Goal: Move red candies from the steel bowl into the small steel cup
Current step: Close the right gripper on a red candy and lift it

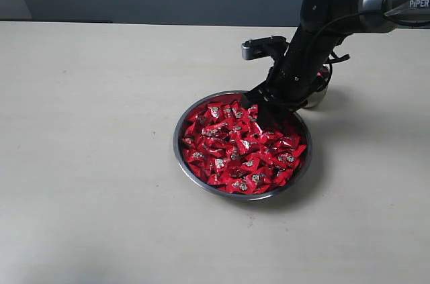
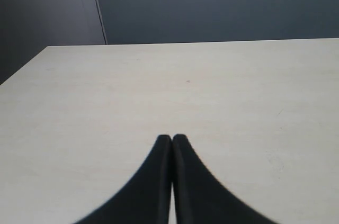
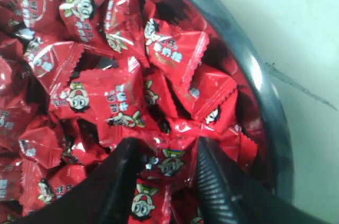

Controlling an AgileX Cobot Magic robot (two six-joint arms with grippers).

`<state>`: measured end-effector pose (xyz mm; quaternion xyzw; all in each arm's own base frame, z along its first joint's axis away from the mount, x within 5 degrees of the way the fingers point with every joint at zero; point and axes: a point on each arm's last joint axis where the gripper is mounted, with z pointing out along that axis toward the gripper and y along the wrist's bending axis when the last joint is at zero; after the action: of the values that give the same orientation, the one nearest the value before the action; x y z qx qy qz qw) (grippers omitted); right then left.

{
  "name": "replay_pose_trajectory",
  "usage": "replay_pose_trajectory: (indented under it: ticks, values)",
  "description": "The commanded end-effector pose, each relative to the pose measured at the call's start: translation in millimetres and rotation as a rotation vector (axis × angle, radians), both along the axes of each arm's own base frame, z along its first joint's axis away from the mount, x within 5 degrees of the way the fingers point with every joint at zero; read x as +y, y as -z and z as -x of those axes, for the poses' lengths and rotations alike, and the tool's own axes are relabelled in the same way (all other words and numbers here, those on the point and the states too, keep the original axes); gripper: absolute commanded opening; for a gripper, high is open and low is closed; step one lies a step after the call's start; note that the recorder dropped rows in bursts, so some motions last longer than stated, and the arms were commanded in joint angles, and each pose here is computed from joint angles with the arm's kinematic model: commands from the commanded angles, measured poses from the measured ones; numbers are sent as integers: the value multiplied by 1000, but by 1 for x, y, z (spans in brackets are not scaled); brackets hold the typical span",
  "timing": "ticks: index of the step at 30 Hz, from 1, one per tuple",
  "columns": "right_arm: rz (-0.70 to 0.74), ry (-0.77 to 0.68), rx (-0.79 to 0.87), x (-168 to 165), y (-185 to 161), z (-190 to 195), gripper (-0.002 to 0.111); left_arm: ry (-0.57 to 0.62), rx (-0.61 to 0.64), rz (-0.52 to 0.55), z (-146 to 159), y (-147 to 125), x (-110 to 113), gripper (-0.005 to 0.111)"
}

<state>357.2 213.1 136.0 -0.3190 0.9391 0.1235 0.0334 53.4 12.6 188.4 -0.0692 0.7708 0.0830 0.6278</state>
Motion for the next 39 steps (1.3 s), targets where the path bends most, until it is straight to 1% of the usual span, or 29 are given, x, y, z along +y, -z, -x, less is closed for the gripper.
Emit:
replay_pose_trajectory:
  ticks: [1,2,7,20,21,22,23,24,25,27,30,39]
  values:
    - [-12,7,23,3,6,2,37,6,-2,-4,0,1,0,0]
    - [-13,9,25,3,7,2,37,6,-2,-4,0,1,0,0]
    - [-7,9,36,3,12,2,47,6,-2,-4,0,1,0,0]
    - [-6,13,39,3,13,2,47,6,-2,-4,0,1,0,0]
    - [-7,13,37,3,12,2,46,6,-2,-4,0,1,0,0]
    - [-7,12,36,3,11,2,38,6,-2,-4,0,1,0,0]
    - [-8,12,35,3,11,2,33,6,-2,-4,0,1,0,0]
    - [-8,12,36,3,11,2,22,6,-2,-4,0,1,0,0]
    - [-7,11,39,3,11,2,14,6,-2,-4,0,1,0,0]
    - [-6,10,44,3,11,3,8,6,-2,-4,0,1,0,0]
    - [-6,8,46,3,9,3,8,6,-2,-4,0,1,0,0]
    - [-47,11,-51,2,-24,2,8,6,-2,-4,0,1,0,0]
